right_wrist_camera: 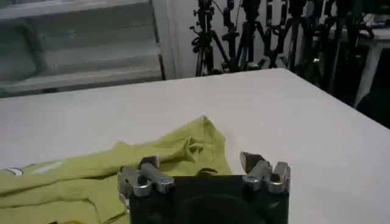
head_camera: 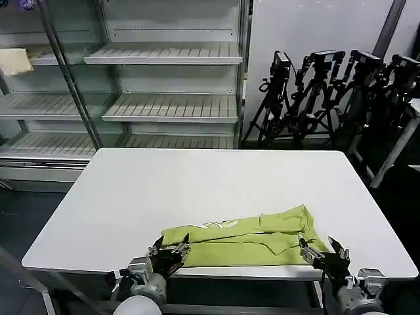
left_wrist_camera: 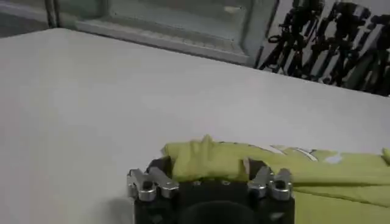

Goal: Fold and organize the clothes.

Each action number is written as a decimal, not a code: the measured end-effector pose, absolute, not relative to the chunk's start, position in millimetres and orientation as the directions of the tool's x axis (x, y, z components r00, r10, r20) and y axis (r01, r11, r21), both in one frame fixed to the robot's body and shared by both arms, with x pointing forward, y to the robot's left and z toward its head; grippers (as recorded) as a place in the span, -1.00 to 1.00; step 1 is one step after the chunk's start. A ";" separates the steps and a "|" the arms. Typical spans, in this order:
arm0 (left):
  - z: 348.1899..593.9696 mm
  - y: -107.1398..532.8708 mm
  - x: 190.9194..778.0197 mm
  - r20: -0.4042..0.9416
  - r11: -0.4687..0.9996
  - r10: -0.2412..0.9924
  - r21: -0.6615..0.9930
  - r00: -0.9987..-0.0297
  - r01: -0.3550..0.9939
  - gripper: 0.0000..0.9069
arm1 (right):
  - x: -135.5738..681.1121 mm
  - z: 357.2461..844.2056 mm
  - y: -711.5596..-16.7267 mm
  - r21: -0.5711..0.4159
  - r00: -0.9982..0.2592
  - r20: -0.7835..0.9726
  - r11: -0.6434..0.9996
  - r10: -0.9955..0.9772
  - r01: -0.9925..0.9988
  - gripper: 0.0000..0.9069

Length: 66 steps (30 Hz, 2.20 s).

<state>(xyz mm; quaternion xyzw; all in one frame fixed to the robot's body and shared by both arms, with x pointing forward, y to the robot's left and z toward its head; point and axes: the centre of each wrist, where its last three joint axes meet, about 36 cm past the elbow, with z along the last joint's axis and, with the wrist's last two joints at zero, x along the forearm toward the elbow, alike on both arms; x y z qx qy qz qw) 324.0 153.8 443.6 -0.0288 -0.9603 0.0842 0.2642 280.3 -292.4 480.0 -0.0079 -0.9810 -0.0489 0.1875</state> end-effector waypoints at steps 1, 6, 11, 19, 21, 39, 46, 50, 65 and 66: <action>443.2 153.5 324.2 0.504 0.984 0.101 -0.180 -0.858 0.009 -0.98 | 279.6 480.1 -292.0 0.094 -0.930 0.369 0.995 -0.003 0.034 1.00; 442.8 152.3 325.1 0.503 0.977 0.113 -0.212 -0.857 0.004 -0.98 | 277.7 482.1 -291.5 0.093 -0.931 0.365 0.995 -0.001 0.035 1.00; 444.0 152.7 326.6 0.495 0.964 0.134 -0.265 -0.859 -0.002 -0.98 | 276.3 484.3 -291.6 0.092 -0.933 0.360 0.995 0.004 0.040 1.00; 448.5 158.5 329.4 0.475 0.933 0.169 -0.358 -0.863 -0.014 -0.98 | 274.8 486.2 -290.6 0.096 -0.935 0.354 0.994 0.007 0.043 1.00; 450.7 161.9 330.2 0.469 0.924 0.177 -0.382 -0.865 -0.018 -0.98 | 274.8 486.4 -290.9 0.096 -0.935 0.353 0.994 0.008 0.045 1.00; 485.6 250.8 357.7 0.410 0.884 0.099 -0.455 -0.907 -0.109 -0.96 | 276.3 486.4 -287.9 0.114 -0.939 0.344 0.992 0.007 0.049 1.00; 507.2 265.8 358.8 0.373 0.857 0.127 -0.508 -0.919 -0.088 -0.98 | 273.9 483.6 -287.9 0.113 -0.935 0.354 0.992 0.014 0.058 1.00; 518.3 255.4 356.7 0.343 0.819 0.190 -0.572 -0.920 -0.044 -0.98 | 272.3 480.4 -286.7 0.110 -0.931 0.365 0.992 0.013 0.057 1.00; 512.9 168.1 369.6 0.268 0.627 0.402 -0.777 -0.876 0.049 -0.98 | 270.8 477.8 -292.9 0.090 -0.928 0.372 0.994 0.021 0.058 1.00; 511.5 162.1 371.3 0.267 0.619 0.410 -0.783 -0.872 0.052 -0.98 | 271.3 477.3 -293.2 0.089 -0.928 0.372 0.994 0.021 0.058 1.00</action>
